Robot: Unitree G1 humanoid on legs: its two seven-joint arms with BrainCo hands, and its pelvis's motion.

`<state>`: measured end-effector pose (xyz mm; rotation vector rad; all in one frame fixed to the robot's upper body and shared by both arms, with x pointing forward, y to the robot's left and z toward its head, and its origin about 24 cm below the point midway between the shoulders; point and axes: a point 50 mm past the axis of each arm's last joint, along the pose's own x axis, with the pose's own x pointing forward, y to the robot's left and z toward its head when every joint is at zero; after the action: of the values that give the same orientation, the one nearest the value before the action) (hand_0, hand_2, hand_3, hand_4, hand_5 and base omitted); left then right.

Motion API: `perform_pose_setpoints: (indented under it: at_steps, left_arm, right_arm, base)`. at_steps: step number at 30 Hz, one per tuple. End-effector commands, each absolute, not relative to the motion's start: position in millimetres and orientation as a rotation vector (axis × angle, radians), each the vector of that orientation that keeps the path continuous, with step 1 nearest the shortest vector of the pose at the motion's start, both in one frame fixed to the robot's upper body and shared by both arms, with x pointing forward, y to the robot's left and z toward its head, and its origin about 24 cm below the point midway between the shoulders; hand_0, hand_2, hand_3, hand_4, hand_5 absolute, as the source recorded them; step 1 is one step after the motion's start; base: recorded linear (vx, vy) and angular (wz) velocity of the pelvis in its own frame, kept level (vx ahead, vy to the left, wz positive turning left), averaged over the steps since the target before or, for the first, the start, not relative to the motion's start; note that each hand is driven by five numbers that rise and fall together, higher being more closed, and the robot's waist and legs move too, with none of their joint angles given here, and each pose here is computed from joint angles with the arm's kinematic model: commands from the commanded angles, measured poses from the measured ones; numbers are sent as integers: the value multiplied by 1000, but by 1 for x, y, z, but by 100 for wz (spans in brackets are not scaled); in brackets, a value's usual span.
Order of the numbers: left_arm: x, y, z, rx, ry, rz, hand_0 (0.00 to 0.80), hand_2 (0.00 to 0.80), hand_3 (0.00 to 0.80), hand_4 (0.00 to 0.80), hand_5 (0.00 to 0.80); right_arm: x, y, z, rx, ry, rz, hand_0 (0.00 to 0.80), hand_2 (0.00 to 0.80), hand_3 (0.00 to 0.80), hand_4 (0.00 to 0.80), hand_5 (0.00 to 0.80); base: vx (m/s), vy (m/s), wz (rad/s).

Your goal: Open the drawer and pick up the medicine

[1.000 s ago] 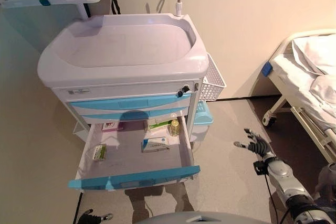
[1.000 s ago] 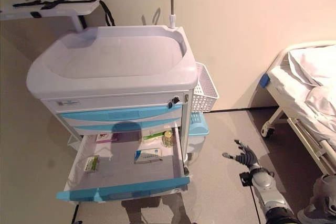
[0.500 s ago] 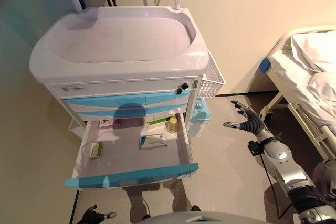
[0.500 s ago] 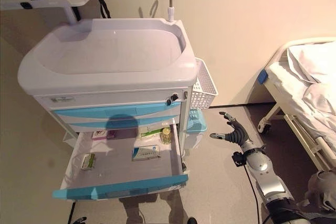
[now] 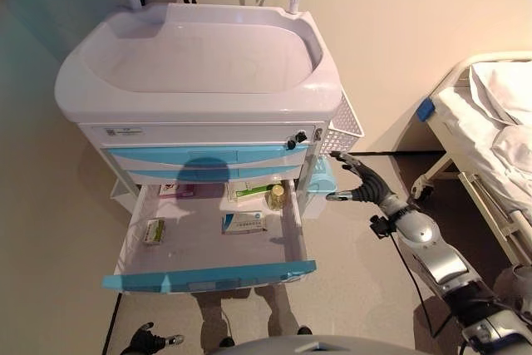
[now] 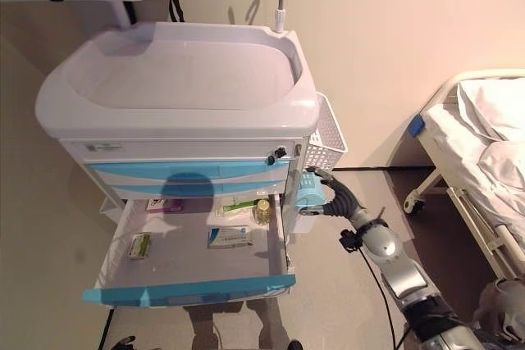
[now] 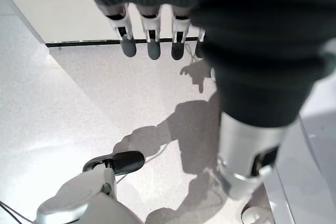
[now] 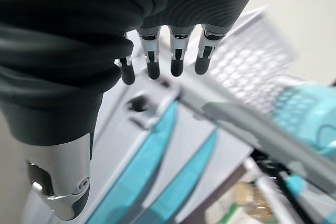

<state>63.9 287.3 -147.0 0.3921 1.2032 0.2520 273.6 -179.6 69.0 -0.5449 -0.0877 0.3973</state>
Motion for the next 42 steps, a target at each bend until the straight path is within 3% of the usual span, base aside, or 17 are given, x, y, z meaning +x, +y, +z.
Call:
perform_pose_setpoints:
  at_steps: [1,26,42]
  left_arm:
    - [69,311,-137,514,1207,255,0,0,0,0,0]
    - [67,333,-127,553,1214,324,0,0,0,0,0]
    - [100,358,-105,581,1092,454,0,0,0,0,0]
  right_arm:
    - [278,-160,100,-555,-261,465,0,0,0,0,0]
    - [290,-111,141,-555,-439,634,0,0,0,0,0]
    - [288,-90,160,-508,-534,674,0,0,0,0,0]
  base:
    - [0,0,0]
    - [-9,-6,1]
    - [-71,-32,2]
